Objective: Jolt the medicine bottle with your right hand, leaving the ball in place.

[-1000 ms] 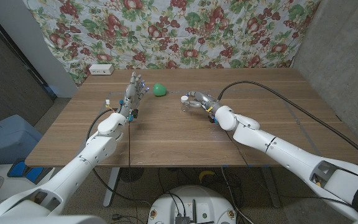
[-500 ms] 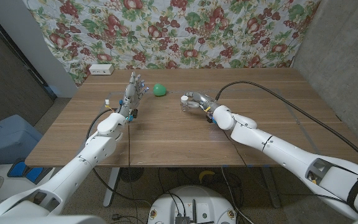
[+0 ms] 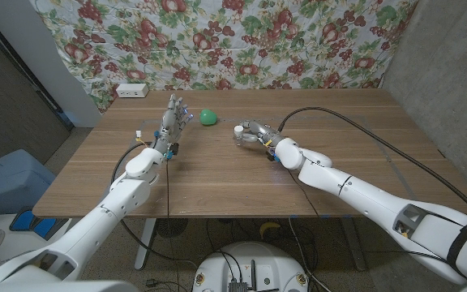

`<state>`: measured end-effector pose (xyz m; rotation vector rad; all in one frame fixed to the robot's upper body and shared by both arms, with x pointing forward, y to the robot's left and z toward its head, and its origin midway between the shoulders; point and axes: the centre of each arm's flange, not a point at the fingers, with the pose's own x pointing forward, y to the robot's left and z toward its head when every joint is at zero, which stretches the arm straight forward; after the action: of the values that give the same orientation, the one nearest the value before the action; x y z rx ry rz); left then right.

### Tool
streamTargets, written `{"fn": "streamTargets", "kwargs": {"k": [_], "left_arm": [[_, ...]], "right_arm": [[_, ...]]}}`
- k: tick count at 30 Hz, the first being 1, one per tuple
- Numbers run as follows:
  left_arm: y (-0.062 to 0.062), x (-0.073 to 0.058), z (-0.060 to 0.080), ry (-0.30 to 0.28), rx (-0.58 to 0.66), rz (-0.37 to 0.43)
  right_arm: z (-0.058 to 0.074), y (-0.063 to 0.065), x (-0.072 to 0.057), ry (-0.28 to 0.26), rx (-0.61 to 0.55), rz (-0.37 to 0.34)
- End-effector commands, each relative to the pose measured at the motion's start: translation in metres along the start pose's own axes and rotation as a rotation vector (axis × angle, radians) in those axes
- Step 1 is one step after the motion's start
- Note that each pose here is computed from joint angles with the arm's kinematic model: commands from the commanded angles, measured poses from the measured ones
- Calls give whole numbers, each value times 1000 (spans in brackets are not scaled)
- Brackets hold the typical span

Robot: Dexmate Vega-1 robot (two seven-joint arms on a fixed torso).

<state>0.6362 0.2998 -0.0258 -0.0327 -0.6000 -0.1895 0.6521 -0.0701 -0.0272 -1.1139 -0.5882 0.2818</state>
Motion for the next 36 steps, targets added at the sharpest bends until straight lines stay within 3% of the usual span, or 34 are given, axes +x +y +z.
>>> {"fn": "streamTargets", "kwargs": {"k": [1, 13, 22, 36], "left_arm": [[2, -4, 2, -4, 0, 3], [6, -7, 2, -2, -1, 10], [9, -8, 1, -2, -3, 12], [11, -7, 0, 0, -6, 7]], "right_arm": [[-1, 8, 10, 13, 14, 21], [-1, 13, 15, 10, 35, -2], [3, 15, 13, 4, -8, -91], [4, 12, 8, 7, -58, -168]]}}
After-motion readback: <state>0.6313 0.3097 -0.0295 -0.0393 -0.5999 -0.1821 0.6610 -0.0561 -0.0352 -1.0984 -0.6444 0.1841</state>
